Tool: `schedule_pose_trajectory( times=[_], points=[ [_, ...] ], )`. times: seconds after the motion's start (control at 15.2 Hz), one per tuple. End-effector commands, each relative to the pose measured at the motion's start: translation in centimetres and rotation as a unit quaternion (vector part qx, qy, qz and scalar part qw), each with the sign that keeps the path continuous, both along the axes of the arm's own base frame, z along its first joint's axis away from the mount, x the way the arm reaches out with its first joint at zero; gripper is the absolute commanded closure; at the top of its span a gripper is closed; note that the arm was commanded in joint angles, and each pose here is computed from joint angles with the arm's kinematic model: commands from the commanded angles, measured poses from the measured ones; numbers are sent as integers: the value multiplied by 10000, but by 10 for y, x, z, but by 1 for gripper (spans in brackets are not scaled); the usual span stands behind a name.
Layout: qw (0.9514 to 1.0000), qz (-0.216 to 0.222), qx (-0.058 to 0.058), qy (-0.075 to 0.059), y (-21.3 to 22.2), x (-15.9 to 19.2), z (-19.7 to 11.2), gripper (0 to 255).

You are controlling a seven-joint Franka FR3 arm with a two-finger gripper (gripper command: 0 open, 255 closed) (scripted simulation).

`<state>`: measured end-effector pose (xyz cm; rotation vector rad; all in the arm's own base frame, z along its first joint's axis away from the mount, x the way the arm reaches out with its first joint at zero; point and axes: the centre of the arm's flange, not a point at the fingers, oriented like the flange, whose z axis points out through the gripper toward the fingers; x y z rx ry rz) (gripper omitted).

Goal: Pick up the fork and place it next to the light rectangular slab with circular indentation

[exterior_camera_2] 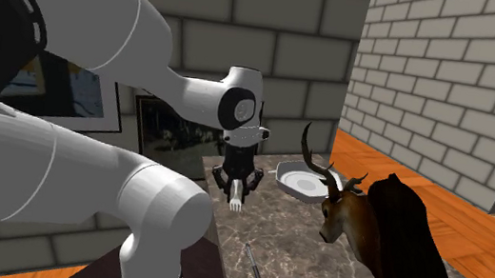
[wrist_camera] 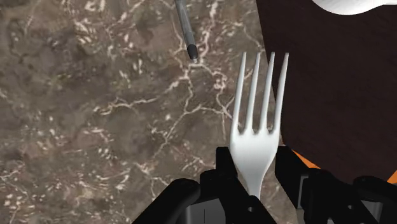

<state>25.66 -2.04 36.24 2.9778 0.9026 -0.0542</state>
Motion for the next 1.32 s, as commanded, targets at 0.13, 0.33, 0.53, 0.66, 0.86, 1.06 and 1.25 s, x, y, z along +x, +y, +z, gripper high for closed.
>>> schedule_pose_trajectory(
  times=[0.13, 0.33, 0.53, 0.66, 0.86, 1.06, 1.25],
  points=[
    [10000, 9, 0, 5, -10, -9, 1, 255],
    [10000, 10, 0, 5, -10, -10, 2, 255],
    [10000, 10, 0, 5, -9, -9, 2, 0],
    [9993, 196, -242, 211, 12, 15, 13, 0],
    [9975, 365, -461, 398, 32, 37, 17, 0],
    [9975, 365, -461, 398, 30, 35, 2, 0],
    [9975, 365, -461, 398, 28, 34, -14, 0]
  ],
)
